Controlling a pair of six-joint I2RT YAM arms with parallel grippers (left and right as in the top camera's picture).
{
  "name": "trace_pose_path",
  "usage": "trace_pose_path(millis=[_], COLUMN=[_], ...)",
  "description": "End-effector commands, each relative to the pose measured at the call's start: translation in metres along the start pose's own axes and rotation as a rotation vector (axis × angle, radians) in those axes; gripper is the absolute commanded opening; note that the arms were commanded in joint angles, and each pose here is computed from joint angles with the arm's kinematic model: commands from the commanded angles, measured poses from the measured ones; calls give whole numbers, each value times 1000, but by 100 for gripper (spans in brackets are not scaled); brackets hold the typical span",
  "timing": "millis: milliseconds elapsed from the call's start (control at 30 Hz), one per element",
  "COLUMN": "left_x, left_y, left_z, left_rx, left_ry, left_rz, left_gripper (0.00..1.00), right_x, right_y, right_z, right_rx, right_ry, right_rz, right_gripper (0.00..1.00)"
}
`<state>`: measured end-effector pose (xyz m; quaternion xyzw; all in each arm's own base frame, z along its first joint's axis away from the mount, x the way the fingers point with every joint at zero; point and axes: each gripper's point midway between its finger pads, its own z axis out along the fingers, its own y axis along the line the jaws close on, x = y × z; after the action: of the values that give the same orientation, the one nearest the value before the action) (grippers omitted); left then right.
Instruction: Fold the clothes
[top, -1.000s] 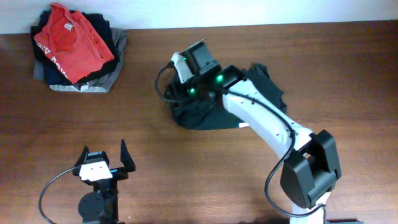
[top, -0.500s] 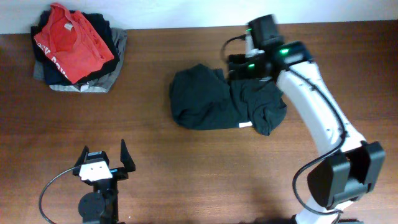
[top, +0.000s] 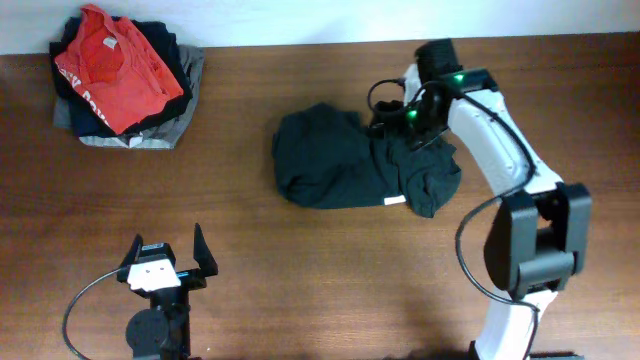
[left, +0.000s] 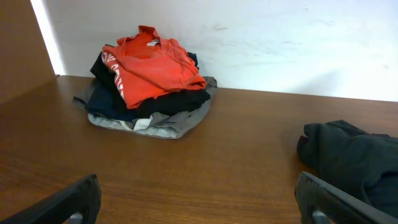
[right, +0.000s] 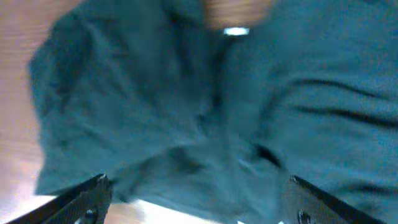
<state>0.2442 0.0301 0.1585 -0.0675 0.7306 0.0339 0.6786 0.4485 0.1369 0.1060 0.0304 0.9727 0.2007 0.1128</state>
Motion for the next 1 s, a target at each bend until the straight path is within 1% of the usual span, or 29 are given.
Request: trace_pose_path(millis=[0, 200, 400, 500, 667, 833, 967], left_x=[1, 1, 1, 1, 1, 1, 1], left_y=[-3, -3, -3, -3, -3, -3, -3], left_z=[0, 0, 0, 0, 0, 0, 0], left_rx=[13, 13, 13, 13, 13, 13, 13], left_ry=[-2, -2, -2, -2, -2, -2, -2], left_rz=[-9, -9, -9, -9, -9, -9, -9], left_gripper=[99, 99, 99, 99, 99, 99, 99], right_x=[13, 24, 26, 24, 20, 26, 29], right_y=[41, 55, 53, 55, 62, 66, 70], right_z=[27, 62, 78, 78, 80, 85, 92], right_rx=[-140, -145, -129, -134, -147, -126, -100], right_ry=[68, 125, 143, 133, 117, 118, 101], right_rz=[3, 156, 257, 270, 281, 301, 276], right_gripper=[93, 93, 93, 94, 99, 99, 99])
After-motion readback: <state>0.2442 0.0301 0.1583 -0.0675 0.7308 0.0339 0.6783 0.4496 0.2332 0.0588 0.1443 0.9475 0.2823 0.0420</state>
